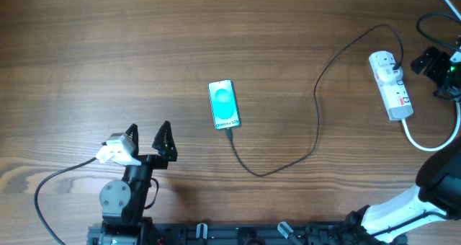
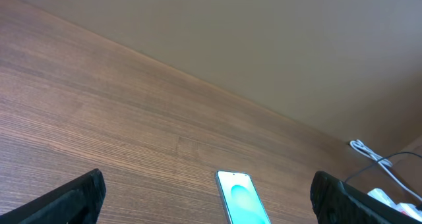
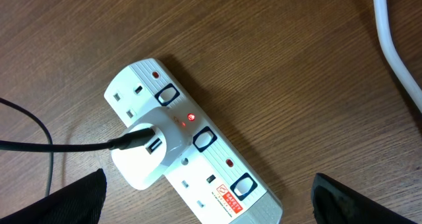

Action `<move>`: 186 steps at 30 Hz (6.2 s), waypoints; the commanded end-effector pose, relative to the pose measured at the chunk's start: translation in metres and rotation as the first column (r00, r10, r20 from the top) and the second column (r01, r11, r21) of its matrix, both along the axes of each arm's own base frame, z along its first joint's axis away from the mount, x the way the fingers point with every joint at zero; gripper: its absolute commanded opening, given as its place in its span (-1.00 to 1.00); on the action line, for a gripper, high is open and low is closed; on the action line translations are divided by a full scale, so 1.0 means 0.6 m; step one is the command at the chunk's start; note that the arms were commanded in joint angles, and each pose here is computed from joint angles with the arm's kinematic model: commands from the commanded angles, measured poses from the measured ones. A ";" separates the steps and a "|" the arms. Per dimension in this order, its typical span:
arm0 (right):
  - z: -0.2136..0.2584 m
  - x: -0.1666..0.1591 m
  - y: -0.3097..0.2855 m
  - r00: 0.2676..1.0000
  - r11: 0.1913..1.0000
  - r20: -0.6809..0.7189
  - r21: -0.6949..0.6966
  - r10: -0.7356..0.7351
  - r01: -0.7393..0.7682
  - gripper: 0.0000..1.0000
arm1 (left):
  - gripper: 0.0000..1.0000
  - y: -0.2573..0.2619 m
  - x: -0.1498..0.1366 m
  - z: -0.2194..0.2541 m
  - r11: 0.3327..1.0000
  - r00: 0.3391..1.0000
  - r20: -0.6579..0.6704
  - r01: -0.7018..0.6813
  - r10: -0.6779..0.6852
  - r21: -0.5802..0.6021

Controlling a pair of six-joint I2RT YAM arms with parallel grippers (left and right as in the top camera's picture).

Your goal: Plug charger to phone and switch on socket

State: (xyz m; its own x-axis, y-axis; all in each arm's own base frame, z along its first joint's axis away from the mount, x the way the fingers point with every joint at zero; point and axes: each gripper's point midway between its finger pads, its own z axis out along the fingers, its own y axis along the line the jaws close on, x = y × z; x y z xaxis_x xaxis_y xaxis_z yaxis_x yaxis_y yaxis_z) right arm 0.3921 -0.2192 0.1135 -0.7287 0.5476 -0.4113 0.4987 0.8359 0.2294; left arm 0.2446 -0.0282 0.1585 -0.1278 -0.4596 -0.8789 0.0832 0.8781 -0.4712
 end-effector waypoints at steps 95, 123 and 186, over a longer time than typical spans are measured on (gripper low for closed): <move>0.026 -0.221 0.490 0.711 0.744 0.218 -0.172 0.668 -0.646 0.99 | 1.00 0.007 0.001 -0.004 0.999 1.000 0.001 -0.021 0.021 0.024; 0.022 -0.217 0.495 0.435 0.801 0.687 -0.395 0.583 -0.450 0.99 | 1.00 0.007 0.001 -0.004 0.999 1.000 0.001 -0.021 0.021 0.024; 0.107 -0.252 0.450 0.329 0.827 0.759 -0.505 0.562 -0.249 0.99 | 1.00 0.007 0.001 -0.004 0.999 1.000 0.001 -0.021 0.021 0.024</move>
